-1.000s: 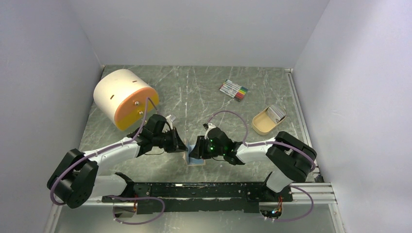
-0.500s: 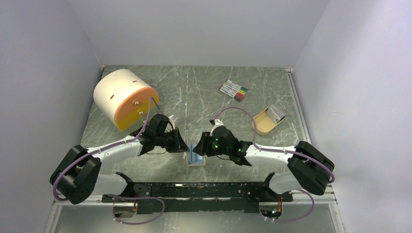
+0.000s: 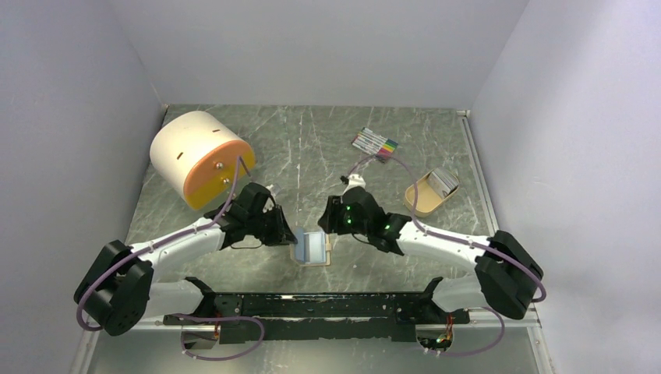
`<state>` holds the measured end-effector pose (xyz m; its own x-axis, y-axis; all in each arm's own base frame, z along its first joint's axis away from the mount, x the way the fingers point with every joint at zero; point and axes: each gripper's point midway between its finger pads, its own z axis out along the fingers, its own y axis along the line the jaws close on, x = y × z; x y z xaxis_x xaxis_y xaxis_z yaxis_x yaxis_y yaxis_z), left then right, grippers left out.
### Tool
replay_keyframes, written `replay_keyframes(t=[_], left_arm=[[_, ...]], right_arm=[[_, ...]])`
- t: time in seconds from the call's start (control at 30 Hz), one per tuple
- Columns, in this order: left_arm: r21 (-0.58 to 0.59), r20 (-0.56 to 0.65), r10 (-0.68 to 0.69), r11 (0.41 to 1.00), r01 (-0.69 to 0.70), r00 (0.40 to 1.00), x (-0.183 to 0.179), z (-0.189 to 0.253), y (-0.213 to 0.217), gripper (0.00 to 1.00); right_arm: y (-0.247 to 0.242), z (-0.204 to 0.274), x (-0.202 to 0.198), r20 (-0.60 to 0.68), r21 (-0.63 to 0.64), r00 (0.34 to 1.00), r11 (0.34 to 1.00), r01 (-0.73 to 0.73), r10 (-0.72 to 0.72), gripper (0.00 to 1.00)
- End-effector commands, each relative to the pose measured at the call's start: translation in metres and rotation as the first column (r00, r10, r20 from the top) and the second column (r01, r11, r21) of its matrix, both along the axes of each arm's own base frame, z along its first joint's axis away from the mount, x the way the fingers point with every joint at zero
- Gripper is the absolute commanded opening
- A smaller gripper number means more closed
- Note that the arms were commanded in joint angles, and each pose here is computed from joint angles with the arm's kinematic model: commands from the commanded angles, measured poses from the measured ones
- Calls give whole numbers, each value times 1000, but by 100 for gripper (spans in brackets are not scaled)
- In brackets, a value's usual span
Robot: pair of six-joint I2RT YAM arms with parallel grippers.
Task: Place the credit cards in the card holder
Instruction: Turn over the card slot in the card holder, then pick up the credit card from the storage box.
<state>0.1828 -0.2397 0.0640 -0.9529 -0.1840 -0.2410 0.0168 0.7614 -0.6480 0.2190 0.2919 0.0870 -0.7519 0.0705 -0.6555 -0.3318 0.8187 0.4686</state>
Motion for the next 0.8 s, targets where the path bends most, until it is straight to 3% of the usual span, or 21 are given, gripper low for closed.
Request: replay_keyframes(t=[0.0, 0.4, 0.57, 0.77], left_arm=[[68, 16, 14, 998, -15, 1000, 0, -1, 11, 23], [39, 27, -16, 999, 15, 1000, -2, -4, 8, 32], [42, 29, -30, 999, 29, 999, -3, -6, 10, 30], [42, 26, -44, 998, 43, 999, -6, -9, 12, 24]], right_arm=[[-27, 41, 42, 187, -81, 982, 997, 21, -5, 48], [-144, 69, 139, 293, -345, 952, 918, 195, -92, 49], [-206, 63, 161, 277, -587, 958, 776, 232, -76, 48], [-263, 56, 163, 262, -752, 965, 619, 227, -36, 49]])
